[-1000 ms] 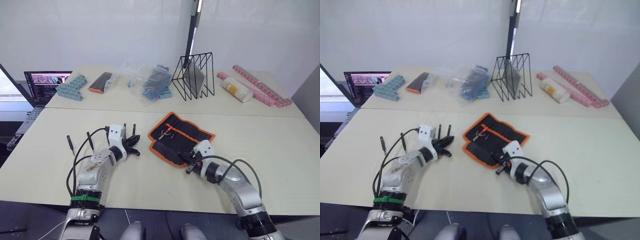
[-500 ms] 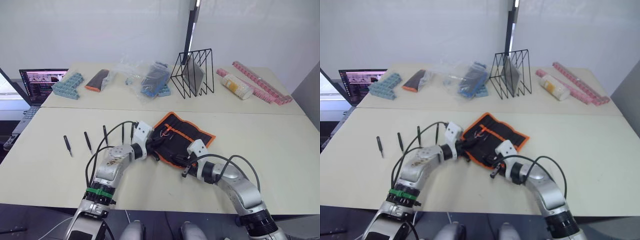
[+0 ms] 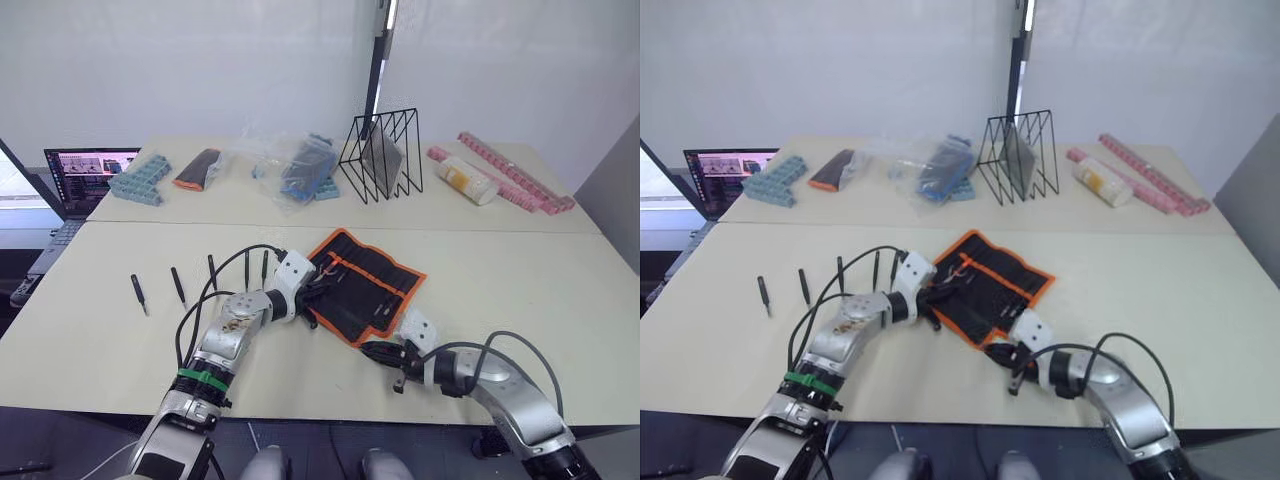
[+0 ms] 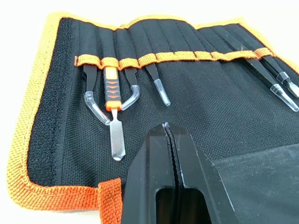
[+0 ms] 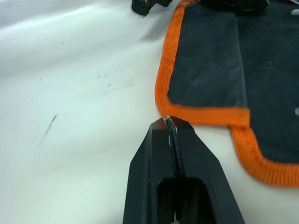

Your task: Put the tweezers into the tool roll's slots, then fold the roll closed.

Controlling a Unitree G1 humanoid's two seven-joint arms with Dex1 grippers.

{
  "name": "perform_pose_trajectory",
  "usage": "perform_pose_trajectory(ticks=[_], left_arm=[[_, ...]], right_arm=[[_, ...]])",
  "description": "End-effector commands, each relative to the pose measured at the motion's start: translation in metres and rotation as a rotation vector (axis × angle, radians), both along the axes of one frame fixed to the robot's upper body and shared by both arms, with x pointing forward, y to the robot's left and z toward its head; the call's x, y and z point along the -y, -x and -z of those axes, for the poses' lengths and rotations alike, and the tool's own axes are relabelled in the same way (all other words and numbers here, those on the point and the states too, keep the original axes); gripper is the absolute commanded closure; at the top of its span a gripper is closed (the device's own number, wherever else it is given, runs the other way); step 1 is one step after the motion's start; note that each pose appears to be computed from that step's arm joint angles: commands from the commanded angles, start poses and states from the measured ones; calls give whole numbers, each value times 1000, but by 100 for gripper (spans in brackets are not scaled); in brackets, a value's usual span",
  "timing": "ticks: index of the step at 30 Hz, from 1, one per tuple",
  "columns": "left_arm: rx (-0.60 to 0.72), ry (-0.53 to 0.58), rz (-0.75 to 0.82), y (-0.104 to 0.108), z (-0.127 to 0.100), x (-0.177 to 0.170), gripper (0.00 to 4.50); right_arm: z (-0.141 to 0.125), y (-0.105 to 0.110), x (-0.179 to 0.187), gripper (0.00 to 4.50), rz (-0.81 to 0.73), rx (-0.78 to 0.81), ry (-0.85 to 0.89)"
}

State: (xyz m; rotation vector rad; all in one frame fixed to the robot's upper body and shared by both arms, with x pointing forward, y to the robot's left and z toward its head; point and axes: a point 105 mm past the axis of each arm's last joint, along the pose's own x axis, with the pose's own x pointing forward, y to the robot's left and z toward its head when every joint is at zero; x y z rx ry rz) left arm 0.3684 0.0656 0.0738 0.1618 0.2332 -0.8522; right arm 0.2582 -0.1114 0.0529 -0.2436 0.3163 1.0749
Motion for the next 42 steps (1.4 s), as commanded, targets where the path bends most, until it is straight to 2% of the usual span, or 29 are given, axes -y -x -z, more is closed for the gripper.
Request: perform_pose_trajectory(ticks=[1, 5, 10, 16, 21, 25, 28, 30, 33, 38, 42], left_arm=[[-109, -65, -47, 5, 35, -19, 449], [-84, 1, -9, 7, 23, -13, 449], [9, 145, 19, 8, -12, -21, 449], [180, 247, -6, 8, -65, -63, 449], [242, 272, -74, 11, -97, -105, 449], [239, 228, -174, 24, -100, -145, 449], [224, 165, -280, 45, -90, -182, 449], [207, 129, -329, 62, -83, -200, 449], [170, 133, -431, 95, -75, -227, 449], [141, 106, -535, 127, -65, -248, 449], [144, 109, -625, 145, -62, -258, 334]], right_arm=[[27, 9, 14, 450, 13, -79, 94], [24, 7, 13, 450, 13, -52, 79], [-5, 0, 12, 450, 27, -17, -56], [-65, -8, 28, 450, 59, -9, -306], [-83, -28, 68, 450, 195, 19, -344], [-83, -50, 96, 450, 357, 66, -351], [-83, -63, 111, 450, 440, 88, -375], [-79, -64, 113, 450, 435, 79, -364], [-74, -63, 116, 450, 401, 54, -337], [-74, -73, 116, 450, 331, 40, -288], [-79, -81, 105, 450, 258, -8, -305]])
